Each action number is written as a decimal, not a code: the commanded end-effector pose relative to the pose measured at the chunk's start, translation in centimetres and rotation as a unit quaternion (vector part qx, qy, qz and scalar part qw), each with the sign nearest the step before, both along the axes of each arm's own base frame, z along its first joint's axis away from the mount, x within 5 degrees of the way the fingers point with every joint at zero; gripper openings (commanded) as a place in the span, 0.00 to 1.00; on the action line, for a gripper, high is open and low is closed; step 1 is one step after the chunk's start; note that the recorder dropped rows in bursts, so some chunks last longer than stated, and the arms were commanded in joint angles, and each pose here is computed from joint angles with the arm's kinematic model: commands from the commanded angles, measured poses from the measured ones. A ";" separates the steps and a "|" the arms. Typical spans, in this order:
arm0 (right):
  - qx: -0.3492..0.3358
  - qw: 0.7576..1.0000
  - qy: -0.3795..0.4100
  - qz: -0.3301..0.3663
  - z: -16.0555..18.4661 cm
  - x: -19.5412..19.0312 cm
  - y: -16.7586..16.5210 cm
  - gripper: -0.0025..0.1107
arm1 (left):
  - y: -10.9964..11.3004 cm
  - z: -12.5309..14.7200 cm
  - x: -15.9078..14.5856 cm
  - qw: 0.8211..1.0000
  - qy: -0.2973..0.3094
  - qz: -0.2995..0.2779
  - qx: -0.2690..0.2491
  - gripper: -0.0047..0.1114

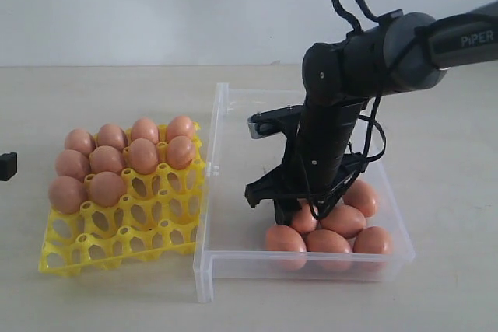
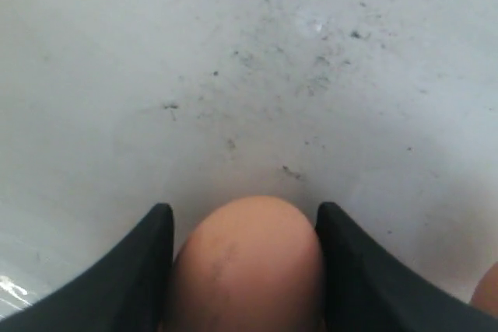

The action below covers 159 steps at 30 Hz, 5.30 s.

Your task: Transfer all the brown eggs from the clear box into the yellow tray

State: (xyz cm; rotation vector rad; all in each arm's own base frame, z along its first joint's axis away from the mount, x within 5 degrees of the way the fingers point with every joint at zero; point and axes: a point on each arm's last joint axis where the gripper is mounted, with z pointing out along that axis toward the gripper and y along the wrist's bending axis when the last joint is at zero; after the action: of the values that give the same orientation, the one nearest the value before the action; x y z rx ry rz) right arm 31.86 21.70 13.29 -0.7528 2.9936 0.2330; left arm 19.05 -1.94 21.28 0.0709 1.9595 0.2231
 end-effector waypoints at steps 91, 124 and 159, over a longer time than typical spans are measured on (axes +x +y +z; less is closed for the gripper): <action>0.383 0.793 -0.387 0.272 -0.4 0.2 11.6 0.02 | 0.2 0.0 -0.1 1.000 -0.003 0.010 -0.009 0.07; 0.369 0.786 -0.423 0.259 -3.1 1.3 11.9 0.02 | 0.2 0.1 -0.1 1.000 -0.008 0.013 -0.007 0.07; 0.300 0.800 -0.453 0.253 4.8 1.4 10.5 0.36 | 0.2 0.1 -0.1 1.000 -0.006 0.012 -0.007 0.07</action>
State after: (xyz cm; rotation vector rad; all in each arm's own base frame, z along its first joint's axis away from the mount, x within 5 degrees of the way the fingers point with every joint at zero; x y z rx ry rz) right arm 33.19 32.88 16.27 -1.0980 1.6120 0.6820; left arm 19.05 -1.88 21.30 0.0576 1.9585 0.2248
